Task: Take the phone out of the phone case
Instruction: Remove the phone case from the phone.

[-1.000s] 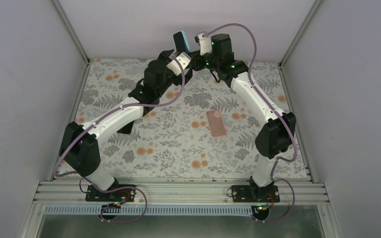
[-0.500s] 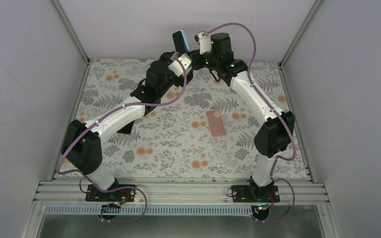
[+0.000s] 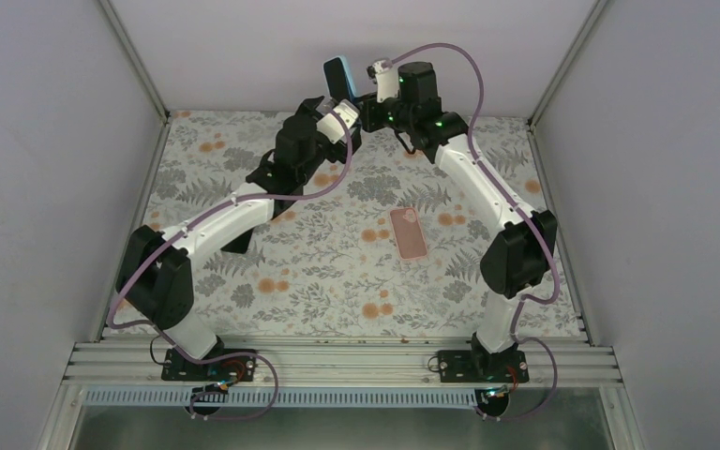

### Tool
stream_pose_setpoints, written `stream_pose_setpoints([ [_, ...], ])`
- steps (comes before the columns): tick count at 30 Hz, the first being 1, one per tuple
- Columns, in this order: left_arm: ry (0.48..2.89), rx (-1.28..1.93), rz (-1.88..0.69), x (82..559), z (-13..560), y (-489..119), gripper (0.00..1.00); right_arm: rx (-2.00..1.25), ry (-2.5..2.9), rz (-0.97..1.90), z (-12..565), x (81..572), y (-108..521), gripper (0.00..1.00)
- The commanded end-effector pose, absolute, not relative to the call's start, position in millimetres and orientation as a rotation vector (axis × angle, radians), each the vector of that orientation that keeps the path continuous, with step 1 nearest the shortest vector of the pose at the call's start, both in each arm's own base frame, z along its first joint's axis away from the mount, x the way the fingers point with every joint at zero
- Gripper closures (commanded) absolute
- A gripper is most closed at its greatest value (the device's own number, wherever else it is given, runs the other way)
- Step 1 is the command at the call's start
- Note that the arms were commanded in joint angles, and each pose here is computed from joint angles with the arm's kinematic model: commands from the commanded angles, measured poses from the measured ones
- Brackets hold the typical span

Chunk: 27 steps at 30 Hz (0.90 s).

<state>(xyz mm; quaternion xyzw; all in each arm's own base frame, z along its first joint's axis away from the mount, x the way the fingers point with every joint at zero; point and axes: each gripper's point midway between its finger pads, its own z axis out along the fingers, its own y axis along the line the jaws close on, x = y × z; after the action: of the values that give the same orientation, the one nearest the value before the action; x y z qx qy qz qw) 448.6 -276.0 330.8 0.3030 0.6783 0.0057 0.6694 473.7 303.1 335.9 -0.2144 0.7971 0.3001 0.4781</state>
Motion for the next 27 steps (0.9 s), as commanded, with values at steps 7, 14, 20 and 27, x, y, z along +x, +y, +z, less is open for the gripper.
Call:
stream_pose_setpoints([
  [7, 1.424, 0.523, 0.291, 458, 358, -241, 0.00, -0.529, 1.857, 0.852, 368, 459, 316, 0.97],
  [14, 1.250, 0.410, 0.555, 453, 403, -199, 0.00, -0.540, 1.887, 0.906, 353, 453, 321, 0.97],
  [20, 1.135, 0.388, 0.644, 449, 419, -183, 0.00, -0.561, 1.917, 0.935, 336, 447, 330, 0.97],
  [27, 1.072, 0.419, 0.714, 455, 409, -191, 0.17, -0.602, 1.960, 1.032, 316, 429, 353, 0.97],
])
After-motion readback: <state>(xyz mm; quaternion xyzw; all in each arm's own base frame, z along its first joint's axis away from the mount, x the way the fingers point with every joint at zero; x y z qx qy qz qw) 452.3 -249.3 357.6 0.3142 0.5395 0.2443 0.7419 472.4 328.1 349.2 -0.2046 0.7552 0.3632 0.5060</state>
